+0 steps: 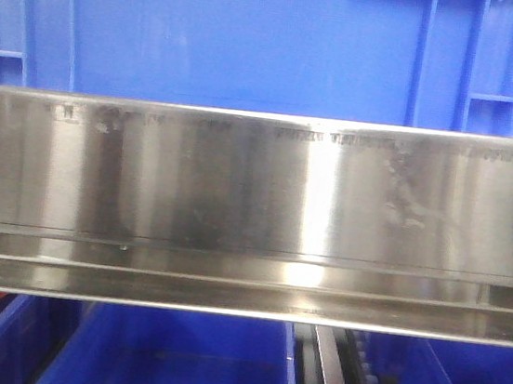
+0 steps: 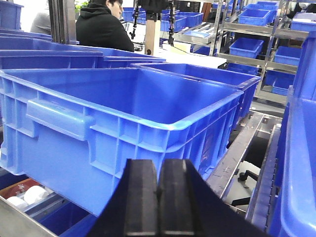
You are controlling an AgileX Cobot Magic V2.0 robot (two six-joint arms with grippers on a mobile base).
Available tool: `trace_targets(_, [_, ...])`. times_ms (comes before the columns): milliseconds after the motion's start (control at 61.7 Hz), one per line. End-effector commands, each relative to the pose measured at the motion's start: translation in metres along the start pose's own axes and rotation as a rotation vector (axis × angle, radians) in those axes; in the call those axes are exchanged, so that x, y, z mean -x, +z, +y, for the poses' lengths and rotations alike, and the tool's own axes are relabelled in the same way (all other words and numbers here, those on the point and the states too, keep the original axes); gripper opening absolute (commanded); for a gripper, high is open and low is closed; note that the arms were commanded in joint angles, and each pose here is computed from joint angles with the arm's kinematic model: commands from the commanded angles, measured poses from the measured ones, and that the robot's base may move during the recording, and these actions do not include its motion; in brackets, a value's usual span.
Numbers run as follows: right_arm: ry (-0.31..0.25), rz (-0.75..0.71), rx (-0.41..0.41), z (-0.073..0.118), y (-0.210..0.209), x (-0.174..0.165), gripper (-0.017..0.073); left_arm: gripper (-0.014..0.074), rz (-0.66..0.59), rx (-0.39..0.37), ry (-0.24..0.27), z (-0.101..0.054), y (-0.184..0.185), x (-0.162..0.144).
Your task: Place cylindrical capacitor in blue bin on shelf
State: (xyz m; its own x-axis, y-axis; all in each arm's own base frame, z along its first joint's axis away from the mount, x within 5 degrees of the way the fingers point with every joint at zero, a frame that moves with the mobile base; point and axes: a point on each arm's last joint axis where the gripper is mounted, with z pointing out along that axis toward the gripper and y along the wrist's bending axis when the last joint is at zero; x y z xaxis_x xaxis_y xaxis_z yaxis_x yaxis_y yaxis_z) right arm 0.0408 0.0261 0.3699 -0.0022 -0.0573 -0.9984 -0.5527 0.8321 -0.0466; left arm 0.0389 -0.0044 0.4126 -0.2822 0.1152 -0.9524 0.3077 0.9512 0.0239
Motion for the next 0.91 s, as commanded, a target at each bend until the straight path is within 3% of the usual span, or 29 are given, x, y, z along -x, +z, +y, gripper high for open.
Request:
trace_targets(0, [-0.012, -0.024, -0.007, -0.001, 0.000, 0.002, -0.0162, -0.0111, -0.019, 0.003, -0.006, 0.000, -0.001, 0.001])
trace_targets(454, [-0.012, -0.024, -0.007, -0.001, 0.000, 0.002, -0.0162, -0.0111, -0.017, 0.004, -0.004, 0.000, 0.000, 0.001])
trace_targets(567, [-0.012, -0.024, -0.007, -0.001, 0.000, 0.002, -0.0162, -0.0111, -0.019, 0.025, -0.032, 0.000, 0.003, -0.007])
trace_targets(713, [-0.012, -0.024, -0.007, -0.001, 0.000, 0.002, -0.0162, -0.0111, -0.098, 0.102, -0.096, -0.001, 0.008, -0.033])
trace_targets(827, [-0.012, -0.024, -0.007, -0.001, 0.000, 0.002, -0.0162, -0.0111, -0.225, 0.160, -0.087, -0.003, 0.013, -0.060])
trace_targets(892, [-0.012, -0.024, -0.007, -0.001, 0.000, 0.002, -0.0162, -0.0111, -0.279, 0.189, -0.112, -0.004, 0.020, -0.080])
